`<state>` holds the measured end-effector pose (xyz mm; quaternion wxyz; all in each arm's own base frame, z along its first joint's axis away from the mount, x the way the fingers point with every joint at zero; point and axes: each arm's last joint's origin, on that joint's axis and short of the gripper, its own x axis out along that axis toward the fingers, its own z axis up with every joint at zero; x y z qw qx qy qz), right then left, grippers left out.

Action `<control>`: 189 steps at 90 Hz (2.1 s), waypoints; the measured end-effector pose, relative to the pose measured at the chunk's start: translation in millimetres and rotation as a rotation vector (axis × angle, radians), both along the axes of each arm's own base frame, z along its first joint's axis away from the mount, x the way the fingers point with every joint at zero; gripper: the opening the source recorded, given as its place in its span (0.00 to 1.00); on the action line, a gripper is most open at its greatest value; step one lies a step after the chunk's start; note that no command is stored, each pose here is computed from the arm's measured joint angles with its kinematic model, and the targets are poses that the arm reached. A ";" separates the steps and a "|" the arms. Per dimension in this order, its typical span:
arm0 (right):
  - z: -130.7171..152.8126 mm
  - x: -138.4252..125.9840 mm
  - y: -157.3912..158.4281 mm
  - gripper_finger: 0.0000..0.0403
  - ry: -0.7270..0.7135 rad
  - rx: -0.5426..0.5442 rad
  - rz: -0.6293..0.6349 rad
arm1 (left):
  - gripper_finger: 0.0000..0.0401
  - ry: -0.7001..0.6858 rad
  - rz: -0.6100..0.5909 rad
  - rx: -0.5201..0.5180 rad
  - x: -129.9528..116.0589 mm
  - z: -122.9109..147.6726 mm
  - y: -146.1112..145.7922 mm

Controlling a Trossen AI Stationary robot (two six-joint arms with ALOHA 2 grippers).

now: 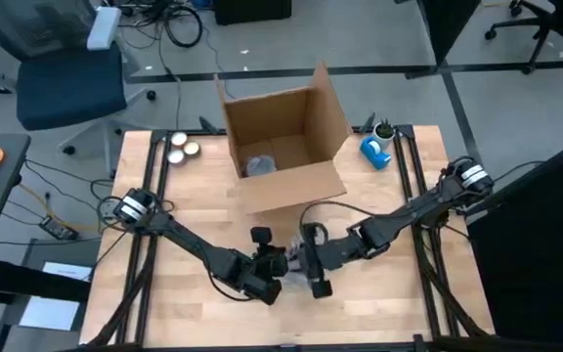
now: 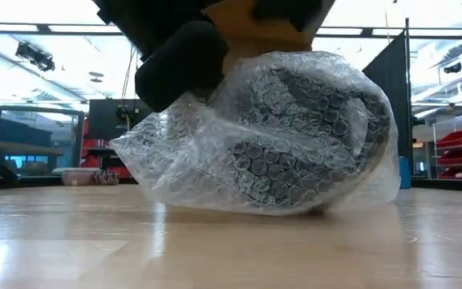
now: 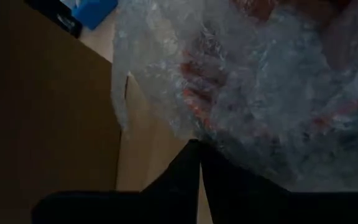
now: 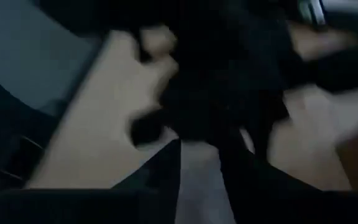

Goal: Wrap mug
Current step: Wrap the black mug with the bubble wrap

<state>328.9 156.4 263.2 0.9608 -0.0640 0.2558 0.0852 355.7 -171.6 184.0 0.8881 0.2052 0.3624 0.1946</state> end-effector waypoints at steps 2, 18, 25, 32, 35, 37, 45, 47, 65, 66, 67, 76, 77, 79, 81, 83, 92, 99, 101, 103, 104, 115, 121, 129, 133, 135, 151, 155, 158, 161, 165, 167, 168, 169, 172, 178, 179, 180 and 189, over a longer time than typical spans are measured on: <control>0.1 -0.1 1.5 0.20 -0.006 -0.002 0.013 | 0.00 -0.001 -0.001 -0.001 -0.1 0.1 -0.4; -9.1 -2.2 -7.2 0.08 0.101 -0.024 -0.019 | 0.00 -0.001 0.001 -0.001 0.6 0.2 0.8; -11.4 0.5 -8.9 0.02 0.115 -0.001 0.018 | 0.00 -0.004 -0.001 -0.002 0.6 0.3 0.3; -15.2 2.8 -9.5 0.02 0.133 0.011 0.036 | 0.00 -0.003 -0.001 -0.001 0.5 0.3 0.1; -19.7 4.4 -10.2 0.02 0.152 0.013 0.043 | 0.00 -0.003 -0.001 -0.001 0.5 0.3 0.1; -22.2 6.7 -10.5 0.01 0.155 0.019 0.048 | 0.00 -0.004 -0.001 0.000 0.6 0.4 0.1; -34.9 10.8 -14.4 0.00 0.210 0.005 0.037 | 0.00 -0.003 0.002 0.005 0.4 0.3 0.4; -37.7 12.7 -15.2 0.00 0.215 0.006 0.028 | 0.00 -0.001 0.003 0.009 0.1 0.5 0.6; -46.0 12.4 -22.7 0.00 0.275 -0.025 -0.069 | 0.00 0.020 -0.019 0.070 -15.4 16.2 -4.9; -46.1 12.3 -23.2 0.00 0.277 -0.026 -0.071 | 0.00 0.017 -0.019 0.074 -16.6 18.0 -5.2; -46.1 12.2 -23.7 0.00 0.280 -0.027 -0.072 | 0.00 0.014 -0.019 0.077 -17.9 20.2 -5.4; -50.8 11.9 -28.4 0.00 0.325 -0.017 -0.099 | 0.00 -0.008 -0.015 0.092 -33.4 40.9 -7.0; -51.2 11.9 -29.0 0.00 0.330 -0.014 -0.103 | 0.00 -0.011 -0.014 0.089 -35.0 43.6 -6.5; -52.1 11.6 -30.2 0.00 0.343 -0.009 -0.108 | 0.00 -0.020 -0.011 0.079 -38.5 49.5 -5.5; -54.1 11.7 -31.5 0.00 0.359 -0.007 -0.112 | 0.00 -0.035 -0.006 0.066 -41.6 54.9 -4.4; -57.0 12.7 -32.1 0.00 0.372 -0.004 -0.114 | 0.00 -0.049 0.000 0.053 -45.1 60.7 -2.8; -67.7 17.2 -33.6 0.00 0.412 0.011 -0.103 | 0.00 -0.107 0.013 0.005 -59.5 76.1 4.1; -78.9 21.3 -33.8 0.00 0.452 0.037 -0.085 | 0.00 -0.143 0.008 -0.027 -69.4 78.3 7.0; -81.5 22.3 -33.9 0.00 0.462 0.047 -0.082 | 0.00 -0.147 0.007 -0.029 -71.1 76.5 7.8; -84.2 23.3 -33.9 0.00 0.472 0.056 -0.082 | 0.00 -0.155 0.007 -0.034 -72.5 75.5 8.5; -85.0 23.8 -33.8 0.00 0.475 0.061 -0.081 | 0.00 -0.162 0.006 -0.039 -73.0 75.3 8.5; -90.5 25.8 -35.5 0.00 0.500 0.081 -0.071 | 0.00 -0.178 -0.018 -0.063 -75.7 67.8 9.0; -87.1 24.2 -37.1 0.00 0.496 0.083 -0.073 | 0.00 -0.177 -0.029 -0.077 -75.1 64.8 9.1; -73.8 16.9 -39.0 0.00 0.477 0.070 -0.083 | 0.00 -0.168 -0.028 -0.078 -74.7 63.6 10.9; -67.3 13.6 -40.3 0.00 0.463 0.065 -0.091 | 0.00 -0.169 -0.029 -0.081 -74.5 63.9 10.8; -63.7 11.1 -41.3 0.00 0.463 0.063 -0.093 | 0.00 -0.169 -0.030 -0.079 -74.4 64.0 10.8; -36.6 -3.5 -46.8 0.00 0.436 0.078 -0.102 | 0.00 -0.173 -0.045 -0.075 -73.1 65.8 9.8; -32.6 -6.5 -48.3 0.00 0.439 0.083 -0.107 | 0.00 -0.172 -0.045 -0.074 -73.1 65.7 9.9; -29.7 -8.4 -49.0 0.00 0.438 0.085 -0.110 | 0.00 -0.171 -0.045 -0.074 -73.1 65.6 9.8; -27.5 -10.2 -49.6 0.00 0.440 0.089 -0.114 | 0.00 -0.170 -0.046 -0.074 -73.1 65.4 9.9; -24.4 -11.9 -50.3 0.00 0.433 0.090 -0.124 | 0.00 -0.171 -0.045 -0.074 -73.1 65.5 10.0; -22.9 -12.3 -50.7 0.00 0.425 0.089 -0.129 | 0.00 -0.171 -0.045 -0.074 -73.1 65.6 10.0; -22.1 -12.4 -50.8 0.00 0.420 0.088 -0.130 | 0.00 -0.171 -0.045 -0.073 -73.1 65.6 10.0; -21.3 -12.4 -50.9 0.00 0.414 0.088 -0.132 | 0.00 -0.170 -0.045 -0.073 -73.1 65.5 10.0; -18.9 -12.0 -51.1 0.00 0.397 0.089 -0.134 | 0.00 -0.169 -0.046 -0.072 -73.1 65.5 10.0; -16.4 -9.9 -50.6 0.00 0.364 0.086 -0.120 | 0.00 -0.170 -0.043 -0.072 -72.6 65.5 10.9; -16.4 -9.3 -50.4 0.00 0.358 0.085 -0.118 | 0.00 -0.170 -0.042 -0.072 -72.4 65.5 11.1; -16.4 -8.6 -50.1 0.00 0.353 0.084 -0.115 | 0.00 -0.170 -0.042 -0.072 -72.3 65.5 11.3; -22.6 -3.3 -50.1 0.00 0.356 0.062 -0.103 | 0.00 -0.170 -0.035 -0.070 -71.1 65.6 13.5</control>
